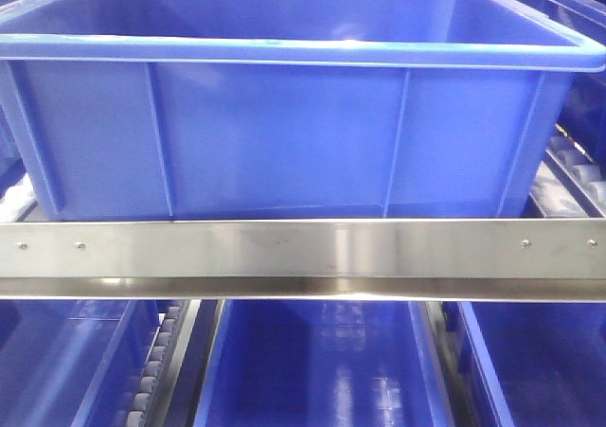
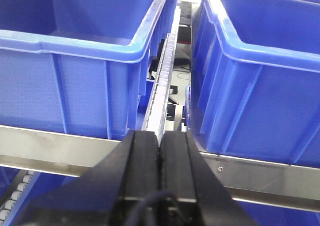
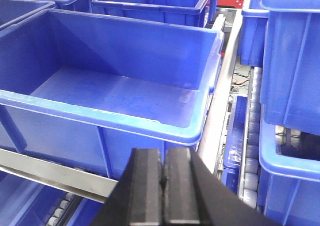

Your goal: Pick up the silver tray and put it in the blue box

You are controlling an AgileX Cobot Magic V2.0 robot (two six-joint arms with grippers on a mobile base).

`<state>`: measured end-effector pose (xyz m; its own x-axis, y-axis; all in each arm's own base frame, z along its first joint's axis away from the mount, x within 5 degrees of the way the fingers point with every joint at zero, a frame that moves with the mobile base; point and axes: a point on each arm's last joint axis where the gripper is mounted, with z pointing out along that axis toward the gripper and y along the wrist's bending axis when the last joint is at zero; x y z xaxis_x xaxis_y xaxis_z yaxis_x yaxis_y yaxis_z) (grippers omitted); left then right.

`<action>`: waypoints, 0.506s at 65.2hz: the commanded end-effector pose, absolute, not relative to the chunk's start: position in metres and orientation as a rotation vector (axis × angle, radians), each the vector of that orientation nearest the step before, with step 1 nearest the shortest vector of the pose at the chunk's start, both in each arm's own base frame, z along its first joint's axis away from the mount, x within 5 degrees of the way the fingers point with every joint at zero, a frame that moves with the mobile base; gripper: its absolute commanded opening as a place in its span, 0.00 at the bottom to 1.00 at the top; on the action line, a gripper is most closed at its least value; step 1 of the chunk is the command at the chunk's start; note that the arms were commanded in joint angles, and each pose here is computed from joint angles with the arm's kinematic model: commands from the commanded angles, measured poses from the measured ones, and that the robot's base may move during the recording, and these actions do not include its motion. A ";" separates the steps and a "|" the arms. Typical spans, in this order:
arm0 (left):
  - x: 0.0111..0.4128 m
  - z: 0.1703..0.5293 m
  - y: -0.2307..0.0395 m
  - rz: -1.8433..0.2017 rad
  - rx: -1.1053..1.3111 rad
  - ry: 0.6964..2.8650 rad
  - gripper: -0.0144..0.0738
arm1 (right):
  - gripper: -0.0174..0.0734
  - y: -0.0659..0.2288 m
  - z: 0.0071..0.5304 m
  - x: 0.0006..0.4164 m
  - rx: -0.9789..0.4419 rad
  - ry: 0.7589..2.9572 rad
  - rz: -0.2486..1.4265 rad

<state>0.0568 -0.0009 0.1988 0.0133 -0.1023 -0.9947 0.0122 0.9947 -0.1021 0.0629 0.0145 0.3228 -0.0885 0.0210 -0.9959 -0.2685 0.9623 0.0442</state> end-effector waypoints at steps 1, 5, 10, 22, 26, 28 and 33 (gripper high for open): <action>0.055 0.209 0.000 -0.086 -0.084 1.442 0.05 | 0.25 0.016 0.338 0.062 -0.215 1.540 0.243; 0.055 0.209 0.000 -0.086 -0.084 1.442 0.05 | 0.25 0.016 0.338 0.062 -0.215 1.540 0.243; 0.055 0.209 0.000 -0.086 -0.084 1.442 0.05 | 0.25 0.016 0.338 0.062 -0.215 1.540 0.243; 0.055 0.209 0.000 -0.086 -0.084 1.442 0.05 | 0.25 0.016 0.338 0.062 -0.215 1.541 0.243; 0.055 0.209 0.000 -0.086 -0.084 1.442 0.05 | 0.25 0.016 0.338 0.063 -0.217 1.541 0.241; 0.055 0.209 0.000 -0.086 -0.084 1.442 0.05 | 0.25 0.016 0.337 0.063 -0.216 1.542 0.235; 0.055 0.209 0.000 -0.086 -0.084 1.442 0.05 | 0.25 0.013 0.333 0.065 -0.172 1.560 0.203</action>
